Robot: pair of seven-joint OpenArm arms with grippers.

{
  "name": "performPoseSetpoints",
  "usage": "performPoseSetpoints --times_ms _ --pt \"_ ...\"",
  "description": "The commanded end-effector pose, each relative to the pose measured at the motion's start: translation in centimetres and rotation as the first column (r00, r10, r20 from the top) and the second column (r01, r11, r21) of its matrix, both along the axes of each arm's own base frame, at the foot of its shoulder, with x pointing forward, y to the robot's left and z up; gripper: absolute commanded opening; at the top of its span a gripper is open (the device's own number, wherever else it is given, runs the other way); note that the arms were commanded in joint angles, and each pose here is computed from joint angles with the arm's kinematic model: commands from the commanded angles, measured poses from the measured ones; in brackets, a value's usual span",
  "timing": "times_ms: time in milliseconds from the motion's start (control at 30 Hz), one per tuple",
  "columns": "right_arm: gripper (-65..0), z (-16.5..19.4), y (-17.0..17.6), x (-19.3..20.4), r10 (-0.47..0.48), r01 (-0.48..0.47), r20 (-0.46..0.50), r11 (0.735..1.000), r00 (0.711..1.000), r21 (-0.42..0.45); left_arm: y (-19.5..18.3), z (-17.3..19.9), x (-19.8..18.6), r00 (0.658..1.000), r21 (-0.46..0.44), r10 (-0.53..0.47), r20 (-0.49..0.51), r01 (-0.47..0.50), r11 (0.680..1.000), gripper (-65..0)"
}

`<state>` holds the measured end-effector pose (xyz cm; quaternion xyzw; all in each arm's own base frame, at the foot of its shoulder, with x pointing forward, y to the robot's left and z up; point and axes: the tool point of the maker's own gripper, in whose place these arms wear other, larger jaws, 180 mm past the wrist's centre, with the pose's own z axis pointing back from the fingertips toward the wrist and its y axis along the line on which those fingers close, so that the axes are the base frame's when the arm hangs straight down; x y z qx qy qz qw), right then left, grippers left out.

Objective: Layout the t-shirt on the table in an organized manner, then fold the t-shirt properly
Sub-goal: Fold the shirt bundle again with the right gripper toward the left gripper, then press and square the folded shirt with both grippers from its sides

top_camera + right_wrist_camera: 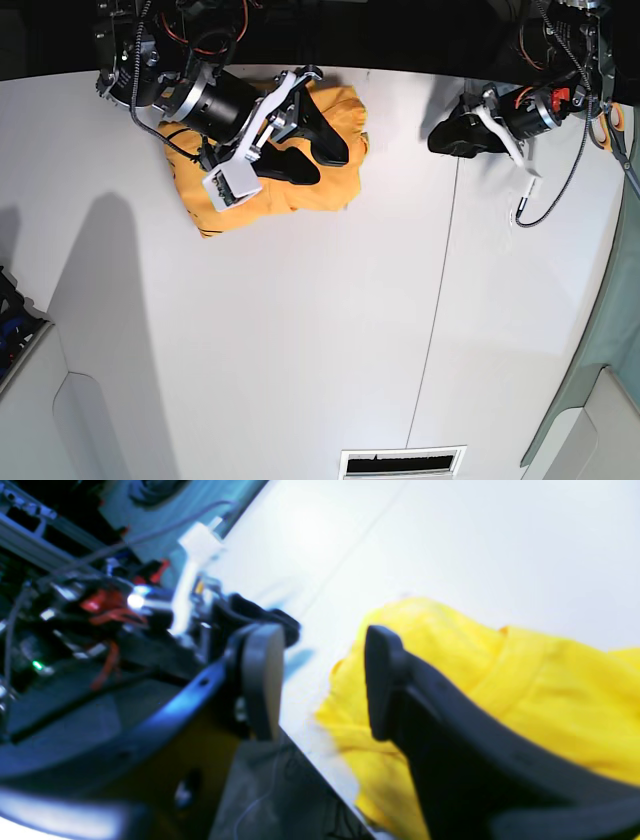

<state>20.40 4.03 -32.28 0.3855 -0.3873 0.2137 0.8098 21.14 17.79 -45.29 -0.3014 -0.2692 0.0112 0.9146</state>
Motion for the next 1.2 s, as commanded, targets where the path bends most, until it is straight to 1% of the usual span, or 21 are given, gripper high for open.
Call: performPoseSetpoints --times_ms 0,67,100,133,167,233,267,300,333,433,533,567,633,700,767,833,900,967,1033,1100,1167 --pt "-38.5 1.5 0.2 0.6 -0.008 0.006 0.051 0.999 0.999 0.04 1.1 1.4 0.9 0.999 -0.009 0.015 0.038 -0.015 1.0 -29.6" --pt "-38.6 1.8 0.2 1.1 -0.01 0.008 0.07 0.999 0.997 0.034 1.7 2.9 1.3 0.998 -0.032 0.014 0.056 -0.012 0.999 -29.9" --pt "-39.9 2.0 0.0 1.7 -0.015 0.013 0.088 1.0 0.996 0.026 1.8 3.9 1.7 0.997 -0.039 0.008 0.076 -0.005 0.999 -30.8" --pt "-43.8 2.2 -0.3 2.3 -0.025 0.024 0.105 1.0 0.994 0.014 1.8 4.9 2.0 0.995 -0.039 -0.003 0.103 0.007 0.999 -33.3" --pt "-49.9 2.3 -0.8 3.1 -0.042 0.042 0.122 0.999 0.992 -0.001 1.6 6.0 2.5 0.991 -0.029 -0.021 0.135 0.025 0.999 -38.0" --pt "-64.9 2.7 -2.2 4.9 -0.085 0.094 0.17 0.995 0.982 -0.045 0.6 8.0 3.3 0.977 -0.006 -0.063 0.204 0.065 0.998 -50.0" --pt "-65.0 2.8 -3.0 5.9 -0.106 0.123 0.198 0.99 0.974 -0.074 -0.1 9.0 3.6 0.968 0.003 -0.088 0.234 0.09 0.996 -55.7" --pt "-65.0 3.0 -3.9 6.9 -0.124 0.15 0.227 0.983 0.966 -0.102 -1.0 9.8 3.8 0.958 0.01 -0.118 0.26 0.12 0.993 -60.0" --pt "-65.0 3.0 -4.8 7.8 -0.141 0.178 0.251 0.976 0.958 -0.129 -2.1 10.4 3.9 0.948 0.015 -0.152 0.278 0.154 0.988 -62.4" --pt "-65.0 2.4 -7.3 10.3 -0.197 0.253 0.278 0.95 0.94 -0.183 -6.5 11.6 3.1 0.907 0.012 -0.278 0.316 0.29 0.957 -62.9" --pt "-65.0 0.3 -9.7 12.7 -0.251 0.301 0.238 0.93 0.938 -0.209 -11.8 11.4 1.3 0.858 -0.001 -0.399 0.324 0.422 0.907 -63.0" --pt "-65.0 -0.4 -10.5 13.4 -0.267 0.315 0.225 0.925 0.937 -0.211 -13.5 11.1 0.7 0.846 -0.014 -0.423 0.325 0.451 0.892 -63.0" --pt "-65.0 -1.8 -11.7 14.7 -0.287 0.326 0.197 0.92 0.938 -0.215 -16.5 10.1 -0.3 0.827 -0.012 -0.461 0.32 0.49 0.871 -63.0" --pt "-65.0 -3.3 -12.3 15.6 -0.294 0.325 0.159 0.918 0.942 -0.226 -18.9 9.1 -0.9 0.827 -0.042 -0.466 0.314 0.503 0.864 -63.0" --pt "-65.0 -4.8 -12.4 16.0 -0.29 0.31 0.117 0.921 0.95 -0.237 -20.7 8.3 -1.6 0.84 -0.107 -0.455 0.295 0.502 0.858 -63.0" --pt "-65.0 -6.5 -12.3 15.9 -0.285 0.292 0.066 0.923 0.956 -0.251 -21.9 6.8 -2.6 0.854 -0.154 -0.457 0.248 0.5 0.852 -63.0" --pt "-65.0 -8.0 -12.3 15.5 -0.279 0.275 0.026 0.924 0.96 -0.265 -22.3 4.8 -3.5 0.866 -0.166 -0.465 0.185 0.493 0.854 -63.0" --pt "-65.0 -9.0 -12.6 15.1 -0.282 0.272 0.004 0.923 0.96 -0.271 -22.0 2.5 -4.1 0.867 -0.14 -0.483 0.119 0.496 0.857 -63.0" --pt "-65.0 -9.5 -13.4 15.0 -0.287 0.274 -0.005 0.918 0.958 -0.286 -21.3 0.6 -4.1 0.861 -0.089 -0.503 0.07 0.508 0.857 -63.0" --pt "-65.0 -10.0 -14.5 14.6 -0.29 0.273 -0.009 0.91 0.957 -0.311 -20.3 -0.8 -3.4 0.858 -0.045 -0.511 0.042 0.513 0.857 -62.9" --pt "-65.0 -10.3 -15.5 14.0 -0.299 0.278 -0.023 0.909 0.954 -0.31 -18.9 -1.5 -2.1 0.863 -0.009 -0.504 0.037 0.505 0.863 -63.0"
